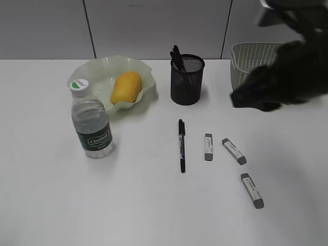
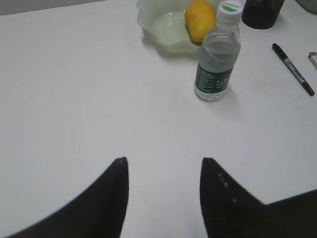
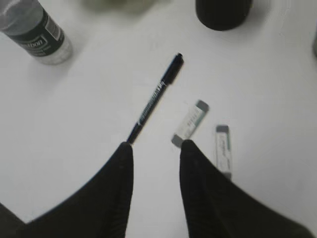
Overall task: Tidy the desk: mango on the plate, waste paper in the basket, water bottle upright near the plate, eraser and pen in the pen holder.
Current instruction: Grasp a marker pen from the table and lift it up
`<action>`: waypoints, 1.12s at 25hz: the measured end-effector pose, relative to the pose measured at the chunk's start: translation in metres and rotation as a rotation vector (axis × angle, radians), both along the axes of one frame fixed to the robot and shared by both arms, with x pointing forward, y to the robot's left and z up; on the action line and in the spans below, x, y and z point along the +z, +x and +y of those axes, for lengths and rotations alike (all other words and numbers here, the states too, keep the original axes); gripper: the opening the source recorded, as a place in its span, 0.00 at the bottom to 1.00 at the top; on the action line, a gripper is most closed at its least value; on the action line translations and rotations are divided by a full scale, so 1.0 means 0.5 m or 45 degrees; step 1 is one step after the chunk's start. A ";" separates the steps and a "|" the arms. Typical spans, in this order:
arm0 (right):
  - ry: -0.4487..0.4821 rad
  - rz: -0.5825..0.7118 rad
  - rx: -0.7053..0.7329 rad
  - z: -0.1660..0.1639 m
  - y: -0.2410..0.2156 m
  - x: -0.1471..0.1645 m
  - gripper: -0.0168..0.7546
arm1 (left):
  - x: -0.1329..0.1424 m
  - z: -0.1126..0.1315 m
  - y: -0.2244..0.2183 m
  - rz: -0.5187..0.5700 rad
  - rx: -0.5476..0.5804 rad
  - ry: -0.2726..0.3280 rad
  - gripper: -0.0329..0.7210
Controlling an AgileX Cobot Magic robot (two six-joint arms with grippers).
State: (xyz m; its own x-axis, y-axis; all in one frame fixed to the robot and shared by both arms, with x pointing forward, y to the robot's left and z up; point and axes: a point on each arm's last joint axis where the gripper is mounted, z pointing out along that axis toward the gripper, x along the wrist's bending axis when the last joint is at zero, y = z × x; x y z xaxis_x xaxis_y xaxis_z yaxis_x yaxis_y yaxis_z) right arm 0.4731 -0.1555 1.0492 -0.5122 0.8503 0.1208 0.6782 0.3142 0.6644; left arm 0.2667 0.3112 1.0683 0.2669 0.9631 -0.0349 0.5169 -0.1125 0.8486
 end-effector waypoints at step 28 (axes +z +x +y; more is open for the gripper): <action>-0.377 0.706 -0.325 0.225 0.327 -0.349 0.21 | -0.007 0.034 -0.050 -0.164 -0.012 -0.100 0.46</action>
State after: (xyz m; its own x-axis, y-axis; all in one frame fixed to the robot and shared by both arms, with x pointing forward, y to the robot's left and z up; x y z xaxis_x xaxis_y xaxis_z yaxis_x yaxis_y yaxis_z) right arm 0.6368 -0.0431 0.8747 -0.2208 0.9740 0.0508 0.9708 0.2145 0.1076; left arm 0.2416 0.3280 1.0650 0.2833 0.9561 -0.0750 0.4024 -0.0475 0.9142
